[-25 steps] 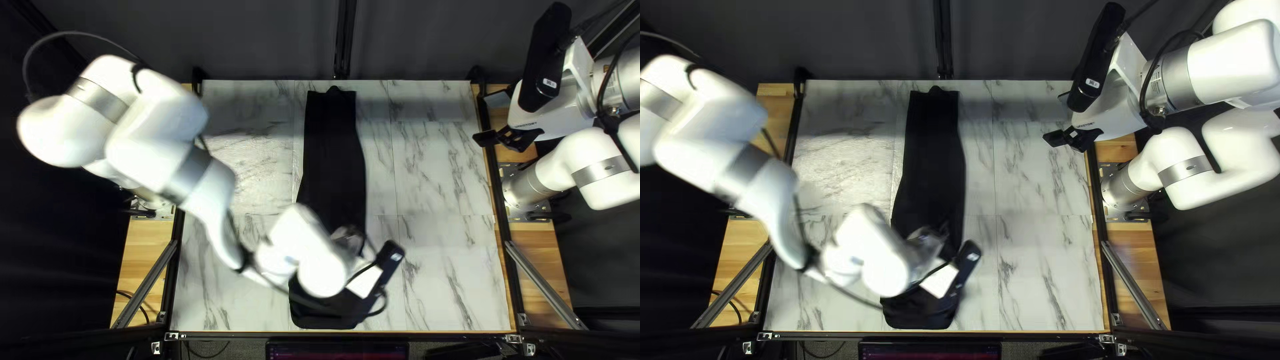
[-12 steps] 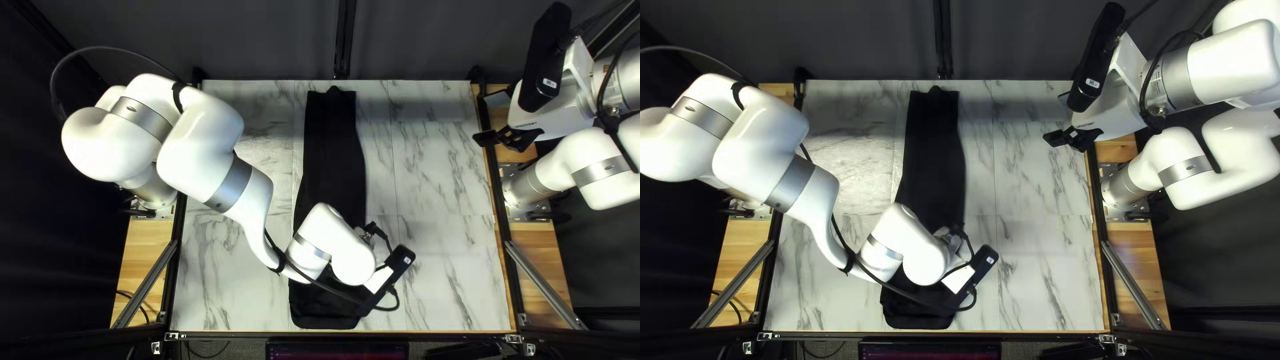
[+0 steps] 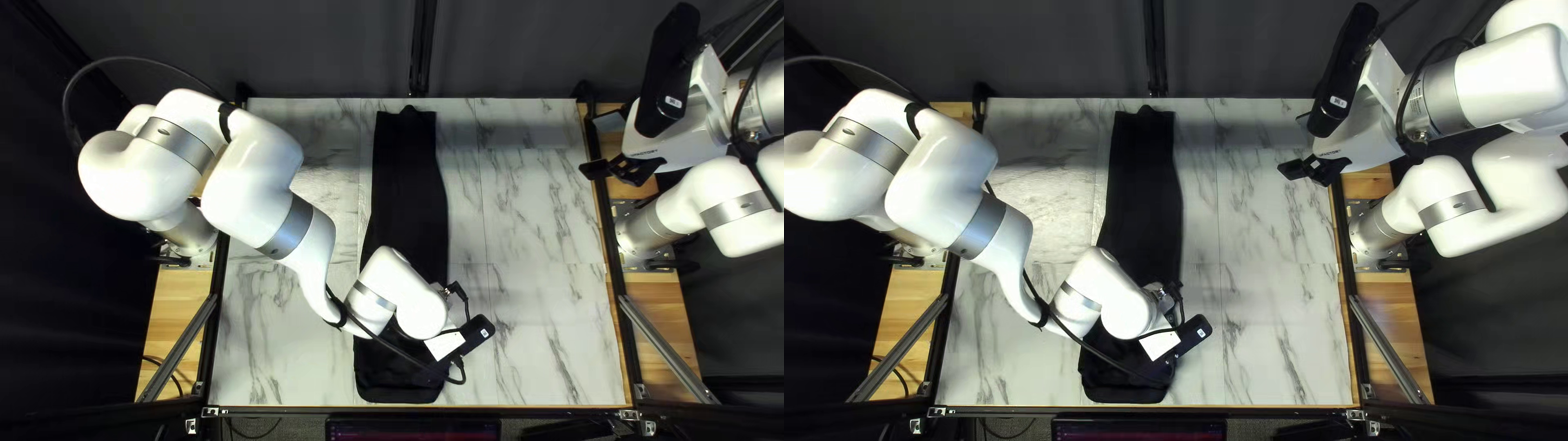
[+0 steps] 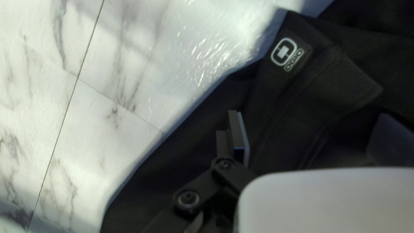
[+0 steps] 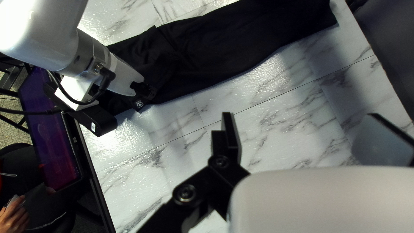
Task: Fold t-shirt
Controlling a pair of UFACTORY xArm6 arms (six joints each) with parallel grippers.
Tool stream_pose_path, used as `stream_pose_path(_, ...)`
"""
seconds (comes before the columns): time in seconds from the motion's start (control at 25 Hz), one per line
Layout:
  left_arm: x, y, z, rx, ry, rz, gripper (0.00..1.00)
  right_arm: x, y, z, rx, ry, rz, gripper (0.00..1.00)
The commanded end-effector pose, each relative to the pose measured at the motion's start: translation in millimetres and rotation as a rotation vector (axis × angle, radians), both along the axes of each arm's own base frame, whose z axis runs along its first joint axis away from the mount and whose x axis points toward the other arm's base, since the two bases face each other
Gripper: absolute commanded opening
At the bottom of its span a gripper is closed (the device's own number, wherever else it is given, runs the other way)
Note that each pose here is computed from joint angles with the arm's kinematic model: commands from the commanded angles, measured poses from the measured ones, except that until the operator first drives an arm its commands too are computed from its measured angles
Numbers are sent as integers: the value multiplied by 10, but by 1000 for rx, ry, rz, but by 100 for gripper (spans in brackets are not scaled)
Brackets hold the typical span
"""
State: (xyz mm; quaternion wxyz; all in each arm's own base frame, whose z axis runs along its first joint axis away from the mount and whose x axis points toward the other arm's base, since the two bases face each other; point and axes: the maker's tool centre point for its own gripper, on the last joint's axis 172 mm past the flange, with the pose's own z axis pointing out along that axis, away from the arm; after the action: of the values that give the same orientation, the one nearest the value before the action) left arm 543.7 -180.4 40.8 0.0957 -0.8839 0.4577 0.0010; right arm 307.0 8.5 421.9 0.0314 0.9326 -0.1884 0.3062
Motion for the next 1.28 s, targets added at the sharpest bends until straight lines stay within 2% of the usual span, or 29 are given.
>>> stream_pose_path(0.04, -10, -12, 4, -2, 1, 1, 0, 0, 0, 0, 0, 0, 0, 100)
stream_pose_path(0.32, -14, -55, 135, 12, -7, 13, 0, 0, 0, 0, 0, 0, 0, 100)
stream_pose_path(0.64, 4, -114, 433, 51, -38, 38, 0, 0, 0, 0, 0, 0, 0, 100)
stream_pose_path(0.84, 203, -75, 582, 83, -62, 73, 0, 0, 0, 0, 0, 0, 0, 100)
stream_pose_path(1.0, 338, 177, 582, 107, -88, 145, 0, 0, 0, 0, 0, 0, 0, 100)
stream_pose_path(1.04, 356, 198, 578, 109, -94, 159, 20, 0, 0, 0, 0, 0, 0, 100)
stream_pose_path(1.08, 430, 236, 563, 112, -107, 181, 36, 0, 0, 0, 0, 0, 0, 100)
stream_pose_path(1.12, 478, 252, 550, 114, -114, 194, 60, 0, 0, 0, 0, 0, 0, 100)
stream_pose_path(1.16, 529, 266, 540, 115, -120, 202, 75, 0, 0, 0, 0, 0, 0, 100)
stream_pose_path(1.2, 564, 282, 535, 115, -125, 207, 81, 0, 0, 0, 0, 0, 0, 100)
stream_pose_path(1.28, 611, 318, 551, 113, -137, 214, 80, 0, 0, 0, 0, 0, 0, 100)
